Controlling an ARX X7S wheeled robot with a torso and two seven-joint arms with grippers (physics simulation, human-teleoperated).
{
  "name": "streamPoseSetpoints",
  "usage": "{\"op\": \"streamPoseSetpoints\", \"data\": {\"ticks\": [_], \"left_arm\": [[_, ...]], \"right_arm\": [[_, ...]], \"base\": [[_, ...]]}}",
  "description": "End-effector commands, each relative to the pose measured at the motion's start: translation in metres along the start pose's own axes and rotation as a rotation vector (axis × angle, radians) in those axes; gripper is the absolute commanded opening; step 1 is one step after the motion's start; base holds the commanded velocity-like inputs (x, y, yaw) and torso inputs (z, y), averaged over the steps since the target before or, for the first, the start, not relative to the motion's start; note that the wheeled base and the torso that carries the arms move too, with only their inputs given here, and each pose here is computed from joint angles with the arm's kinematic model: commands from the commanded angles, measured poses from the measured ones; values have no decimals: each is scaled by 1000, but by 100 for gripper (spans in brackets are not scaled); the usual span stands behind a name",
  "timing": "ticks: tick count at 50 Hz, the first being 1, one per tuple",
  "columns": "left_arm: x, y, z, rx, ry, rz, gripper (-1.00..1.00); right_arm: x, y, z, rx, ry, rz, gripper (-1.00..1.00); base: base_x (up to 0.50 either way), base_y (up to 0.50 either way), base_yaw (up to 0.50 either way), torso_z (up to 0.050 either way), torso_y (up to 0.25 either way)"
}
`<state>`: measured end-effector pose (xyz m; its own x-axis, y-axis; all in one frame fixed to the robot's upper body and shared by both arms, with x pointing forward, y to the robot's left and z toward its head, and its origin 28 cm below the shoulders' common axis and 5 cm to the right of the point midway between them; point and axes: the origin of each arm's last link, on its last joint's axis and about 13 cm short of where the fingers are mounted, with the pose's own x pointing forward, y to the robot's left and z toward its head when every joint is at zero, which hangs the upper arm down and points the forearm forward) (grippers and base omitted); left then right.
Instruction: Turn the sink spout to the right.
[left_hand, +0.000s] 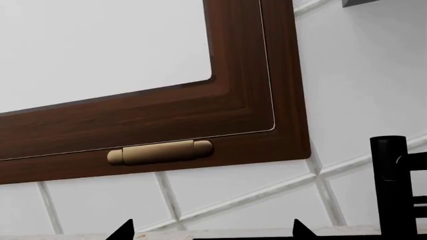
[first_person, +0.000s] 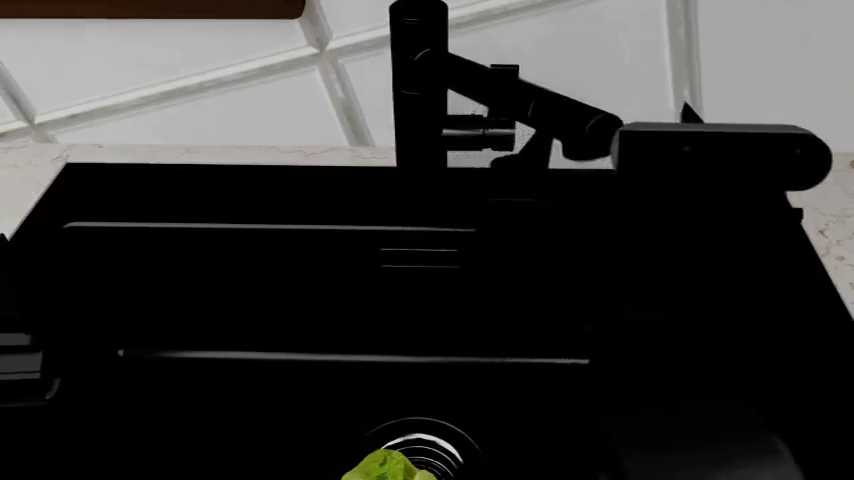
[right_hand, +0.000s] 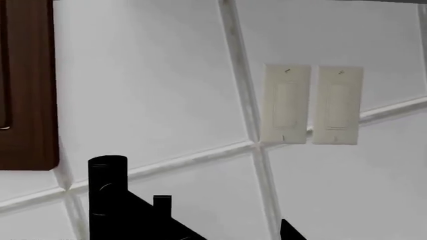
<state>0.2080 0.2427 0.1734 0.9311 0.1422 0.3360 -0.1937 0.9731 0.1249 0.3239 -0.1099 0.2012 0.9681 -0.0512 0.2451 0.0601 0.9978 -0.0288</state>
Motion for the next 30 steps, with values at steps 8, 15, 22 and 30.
{"op": "streamPoseSetpoints", "data": {"ticks": [8, 15, 22, 30], "left_arm": [[1, 0, 0, -1, -1, -1, 100], [0, 0, 0, -3, -3, 0, 100], [1, 0, 0, -3, -3, 0, 100], [0, 0, 0, -3, -3, 3, 100]], "right_arm": [[9, -4, -9, -10, 38, -16, 100], [17, -7, -1, -19, 26, -23, 100], [20, -11, -2, -31, 38, -33, 100], [22, -15, -9, -27, 61, -43, 100]], "base": [[0, 0, 0, 0, 0], [0, 0, 0, 0, 0], [0, 0, 0, 0, 0], [0, 0, 0, 0, 0]]}}
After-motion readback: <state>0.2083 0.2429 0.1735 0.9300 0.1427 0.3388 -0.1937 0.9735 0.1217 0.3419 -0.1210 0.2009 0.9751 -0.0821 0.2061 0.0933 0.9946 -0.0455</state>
